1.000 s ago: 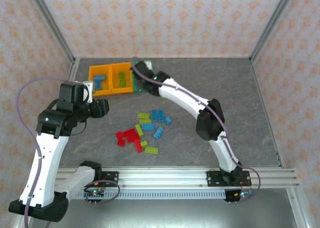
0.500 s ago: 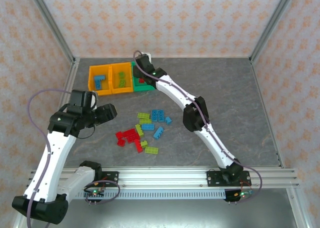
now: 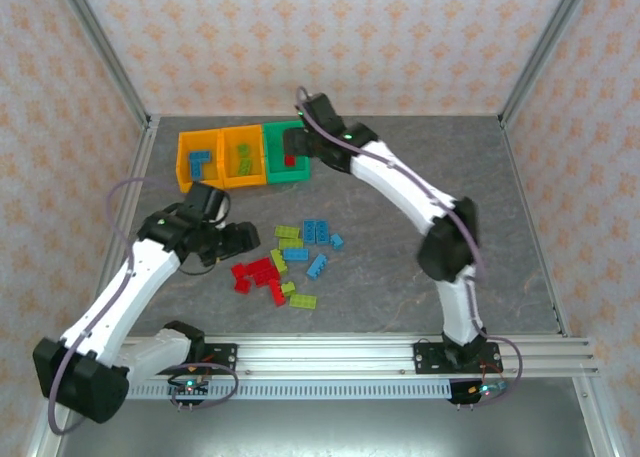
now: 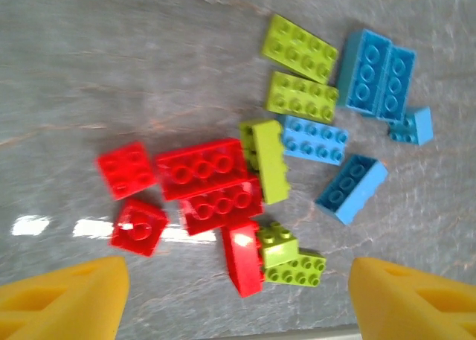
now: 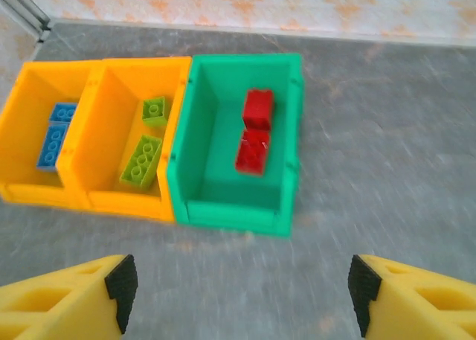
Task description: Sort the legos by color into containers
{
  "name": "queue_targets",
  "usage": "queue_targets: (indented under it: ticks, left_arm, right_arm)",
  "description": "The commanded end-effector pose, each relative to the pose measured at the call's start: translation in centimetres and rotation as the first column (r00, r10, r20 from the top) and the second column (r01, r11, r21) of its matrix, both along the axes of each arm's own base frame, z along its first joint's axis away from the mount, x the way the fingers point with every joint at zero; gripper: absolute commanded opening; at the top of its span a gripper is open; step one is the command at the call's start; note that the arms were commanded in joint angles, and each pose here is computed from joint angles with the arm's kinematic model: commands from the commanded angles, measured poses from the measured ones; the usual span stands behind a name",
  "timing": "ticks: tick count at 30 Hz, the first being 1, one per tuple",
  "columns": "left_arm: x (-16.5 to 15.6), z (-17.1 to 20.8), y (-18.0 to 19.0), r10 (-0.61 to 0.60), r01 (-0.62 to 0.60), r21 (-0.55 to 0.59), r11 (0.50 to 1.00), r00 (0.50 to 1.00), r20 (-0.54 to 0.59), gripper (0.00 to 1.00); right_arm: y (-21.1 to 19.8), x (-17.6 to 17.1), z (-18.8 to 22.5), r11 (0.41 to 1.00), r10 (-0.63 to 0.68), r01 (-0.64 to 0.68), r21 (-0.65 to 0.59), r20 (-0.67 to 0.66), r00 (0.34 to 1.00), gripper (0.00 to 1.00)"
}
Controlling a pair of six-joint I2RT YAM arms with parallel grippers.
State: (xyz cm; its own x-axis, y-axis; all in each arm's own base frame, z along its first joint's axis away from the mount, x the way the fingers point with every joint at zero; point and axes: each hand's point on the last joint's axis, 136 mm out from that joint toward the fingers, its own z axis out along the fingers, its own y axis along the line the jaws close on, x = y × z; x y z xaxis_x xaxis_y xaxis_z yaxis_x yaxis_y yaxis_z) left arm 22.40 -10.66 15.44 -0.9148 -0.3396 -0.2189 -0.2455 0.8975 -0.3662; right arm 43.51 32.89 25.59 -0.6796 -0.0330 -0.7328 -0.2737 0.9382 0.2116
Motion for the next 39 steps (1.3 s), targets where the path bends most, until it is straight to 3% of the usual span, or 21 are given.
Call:
queue_targets:
  ticks: [1,5,12,18,26,39]
  left_arm:
    - [3.1,0.3,-3.4,-0.076,0.075,0.027,0.997,0.996,0.05,0.78]
    - [6.0,-1.0,-7.0,-0.205,0.196,0.18,0.964,0.978,0.036,0.74]
    - [9.7,-5.2,-12.0,-0.248,0.248,0.185,0.951,0.968,-0.023,0.56]
    - [11.3,-8.0,-12.0,-0.24,0.252,0.254,0.934,0.968,-0.077,0.46]
    - [11.5,-10.8,-12.3,-0.258,0.286,0.264,0.921,0.957,-0.135,0.45]
    - [13.2,-12.0,-12.7,-0.3,0.331,0.316,0.889,0.943,-0.145,0.45]
  right_arm:
    - [-5.6,-3.4,-1.3,0.986,-0.157,0.158,0.059,-0.024,0.987,0.79]
    - [-12.4,-6.9,-4.4,0.93,-0.353,0.362,0.064,-0.114,0.929,0.8]
    - [-17.5,-10.1,-5.2,0.891,-0.452,0.454,-0.012,-0.116,0.884,0.81]
    - [-18.1,-10.5,-4.7,0.895,-0.446,0.444,-0.043,-0.093,0.89,0.82]
    - [-17.8,-10.8,-5.3,0.905,-0.425,0.421,-0.056,-0.116,0.898,0.82]
    - [-16.8,-10.0,-5.2,0.923,-0.384,0.377,-0.077,-0.122,0.915,0.83]
